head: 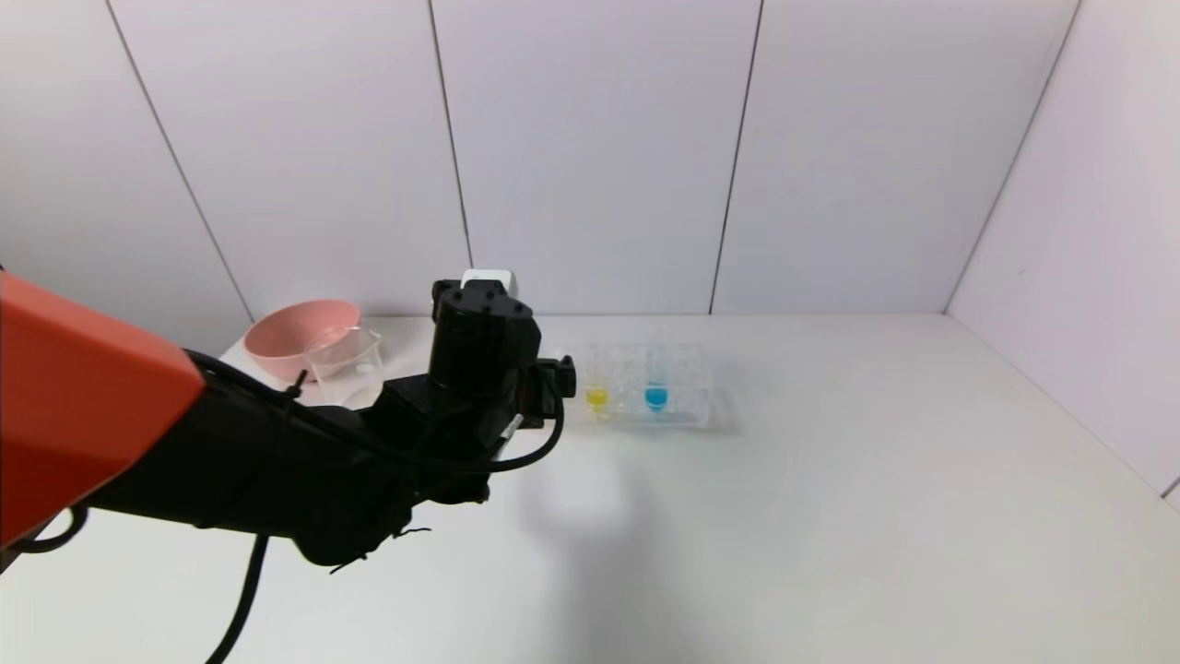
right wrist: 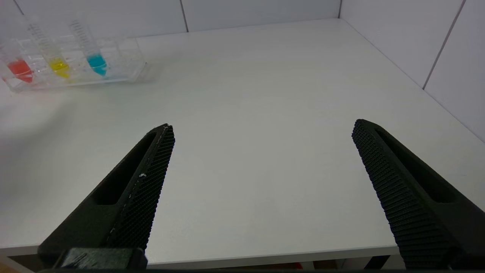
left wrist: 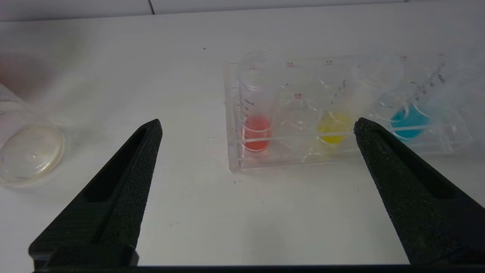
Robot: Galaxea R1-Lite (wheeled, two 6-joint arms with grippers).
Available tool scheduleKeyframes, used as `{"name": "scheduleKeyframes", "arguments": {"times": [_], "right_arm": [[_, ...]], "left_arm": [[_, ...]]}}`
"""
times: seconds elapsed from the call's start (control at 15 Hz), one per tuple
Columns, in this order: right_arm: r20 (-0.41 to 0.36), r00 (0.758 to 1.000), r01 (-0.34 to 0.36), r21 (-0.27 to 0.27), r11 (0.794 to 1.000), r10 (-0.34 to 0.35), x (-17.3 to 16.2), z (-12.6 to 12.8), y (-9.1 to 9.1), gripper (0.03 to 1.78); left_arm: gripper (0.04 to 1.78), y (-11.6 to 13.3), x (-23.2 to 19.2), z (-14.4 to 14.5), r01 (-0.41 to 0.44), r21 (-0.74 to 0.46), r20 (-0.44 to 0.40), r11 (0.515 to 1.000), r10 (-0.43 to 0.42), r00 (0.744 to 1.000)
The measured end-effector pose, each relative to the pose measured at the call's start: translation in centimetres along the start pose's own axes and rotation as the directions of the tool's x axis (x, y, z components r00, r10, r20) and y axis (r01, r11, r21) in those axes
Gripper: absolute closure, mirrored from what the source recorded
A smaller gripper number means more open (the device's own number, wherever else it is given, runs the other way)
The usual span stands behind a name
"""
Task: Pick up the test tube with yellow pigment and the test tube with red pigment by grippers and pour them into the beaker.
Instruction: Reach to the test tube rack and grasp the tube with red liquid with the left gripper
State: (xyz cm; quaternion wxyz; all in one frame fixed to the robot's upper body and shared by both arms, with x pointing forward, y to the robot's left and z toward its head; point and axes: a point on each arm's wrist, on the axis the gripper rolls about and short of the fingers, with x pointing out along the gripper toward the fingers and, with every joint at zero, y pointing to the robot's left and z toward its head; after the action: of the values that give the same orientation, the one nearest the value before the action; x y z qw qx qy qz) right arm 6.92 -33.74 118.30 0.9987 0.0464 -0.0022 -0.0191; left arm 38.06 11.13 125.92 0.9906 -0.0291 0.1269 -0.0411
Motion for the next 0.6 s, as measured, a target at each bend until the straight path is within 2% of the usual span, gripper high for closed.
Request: {"name": "scheduleKeyframes", "arguments": {"times": [0.07, 0.27, 0.6], "right_arm": [[0.0, 1.0, 0.0, 0.0, 1.0, 0.0, 0.0, 0.0, 0.0, 0.1], [0.0, 1.0, 0.0, 0.0, 1.0, 0.0, 0.0, 0.0, 0.0, 0.1], [0.0, 1.0, 0.0, 0.0, 1.0, 0.0, 0.0, 0.0, 0.0, 0.1]], "left_arm": [[0.06, -0.5, 1.0, -0.4, -0.035, 0.006, 0.023, 0.999, 0.035, 0.999], [0.06, -1.4, 3.2, -1.7, -0.07, 0.022, 0.075, 0.997, 0.068, 0.995], [0.06, -1.2, 6.0, -2.6, -0.105, -0.004, 0.114, 0.994, 0.105, 0.988]]}}
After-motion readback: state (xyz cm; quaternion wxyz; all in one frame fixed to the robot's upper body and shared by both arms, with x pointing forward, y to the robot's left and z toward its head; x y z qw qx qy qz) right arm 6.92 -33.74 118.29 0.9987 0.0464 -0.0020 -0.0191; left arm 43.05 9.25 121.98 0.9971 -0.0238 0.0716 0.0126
